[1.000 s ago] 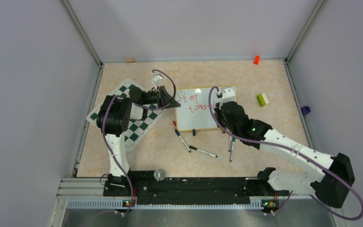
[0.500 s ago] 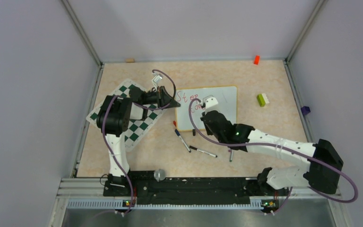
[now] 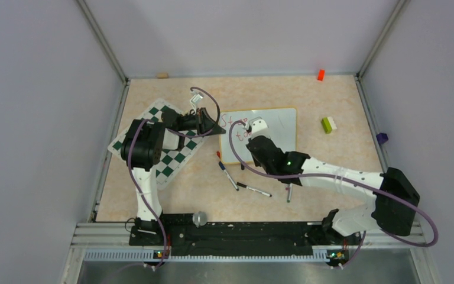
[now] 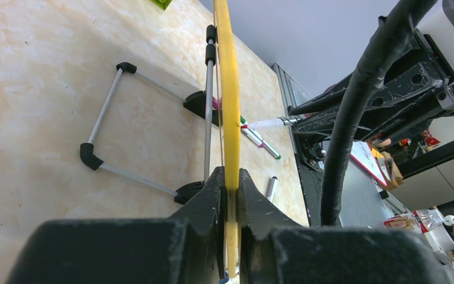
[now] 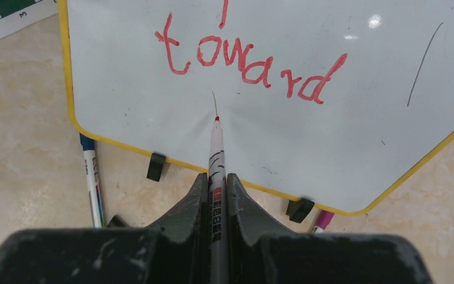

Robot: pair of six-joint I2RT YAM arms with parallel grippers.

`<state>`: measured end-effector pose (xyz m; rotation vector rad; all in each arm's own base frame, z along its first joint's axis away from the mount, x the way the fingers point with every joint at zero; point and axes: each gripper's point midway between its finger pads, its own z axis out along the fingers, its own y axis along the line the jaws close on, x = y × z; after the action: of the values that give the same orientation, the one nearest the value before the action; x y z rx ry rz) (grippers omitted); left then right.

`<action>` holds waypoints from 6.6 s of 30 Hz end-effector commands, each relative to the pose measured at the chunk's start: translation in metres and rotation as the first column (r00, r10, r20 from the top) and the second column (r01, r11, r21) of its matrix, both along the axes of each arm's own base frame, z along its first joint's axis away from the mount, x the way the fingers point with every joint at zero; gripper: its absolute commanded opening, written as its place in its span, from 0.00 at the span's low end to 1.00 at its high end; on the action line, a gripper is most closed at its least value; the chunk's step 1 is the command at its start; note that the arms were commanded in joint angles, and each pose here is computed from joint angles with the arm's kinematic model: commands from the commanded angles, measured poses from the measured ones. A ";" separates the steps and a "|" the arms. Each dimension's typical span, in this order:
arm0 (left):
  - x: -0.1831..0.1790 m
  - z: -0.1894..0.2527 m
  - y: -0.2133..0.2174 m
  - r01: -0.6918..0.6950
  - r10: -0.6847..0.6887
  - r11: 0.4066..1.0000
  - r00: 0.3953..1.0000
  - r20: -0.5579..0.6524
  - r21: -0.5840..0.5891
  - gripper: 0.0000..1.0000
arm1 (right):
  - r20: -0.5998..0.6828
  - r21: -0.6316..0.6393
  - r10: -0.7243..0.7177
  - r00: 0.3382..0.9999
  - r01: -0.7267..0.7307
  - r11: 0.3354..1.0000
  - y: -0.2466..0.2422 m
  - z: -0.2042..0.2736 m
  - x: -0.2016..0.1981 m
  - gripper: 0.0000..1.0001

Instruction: Write a sentence on the whiteboard

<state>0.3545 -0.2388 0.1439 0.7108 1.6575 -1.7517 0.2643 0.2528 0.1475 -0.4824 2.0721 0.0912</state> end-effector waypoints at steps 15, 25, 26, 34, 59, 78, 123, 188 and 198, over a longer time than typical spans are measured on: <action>-0.001 0.023 -0.003 0.019 -0.016 1.000 0.989 0.145 -0.021 0.00 | 0.050 0.014 -0.036 0.998 0.036 0.999 0.018 0.017 0.018 0.00; -0.001 0.023 -0.003 0.019 -0.016 1.000 0.989 0.144 -0.021 0.00 | 0.047 -0.009 -0.073 0.996 0.074 0.997 0.011 0.012 0.028 0.00; -0.001 0.023 -0.003 0.019 -0.016 1.000 0.989 0.144 -0.021 0.00 | 0.044 -0.012 -0.073 0.996 0.074 0.997 0.011 0.011 0.028 0.00; -0.001 0.023 -0.003 0.020 -0.016 1.000 0.990 0.143 -0.021 0.00 | 0.037 -0.013 -0.062 0.997 0.063 0.998 0.016 0.011 0.031 0.00; -0.001 0.023 -0.003 0.020 -0.017 1.000 0.990 0.143 -0.021 0.00 | -0.010 -0.052 -0.038 0.999 0.037 0.998 0.003 -0.001 0.016 0.00; 0.000 0.023 -0.003 0.020 -0.017 1.000 0.990 0.142 -0.021 0.00 | 0.018 -0.038 -0.059 0.998 0.060 0.998 -0.001 0.015 0.032 0.00; -0.001 0.024 -0.003 0.020 -0.017 1.000 0.989 0.144 -0.021 0.00 | -0.067 0.048 0.031 0.997 -0.028 0.998 0.023 -0.003 0.020 0.00; -0.001 0.023 -0.003 0.022 -0.019 1.000 0.989 0.144 -0.021 0.00 | -0.055 0.003 -0.091 0.994 0.092 0.996 -0.021 -0.001 0.033 0.00; -0.001 0.024 -0.003 0.022 -0.019 1.000 0.989 0.144 -0.021 0.00 | -0.111 0.012 -0.057 0.992 0.059 0.998 -0.022 -0.018 0.019 0.00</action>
<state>0.3548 -0.2388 0.1440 0.7201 1.6490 -1.7437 0.2859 0.2409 0.1369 -0.4388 2.1677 0.1058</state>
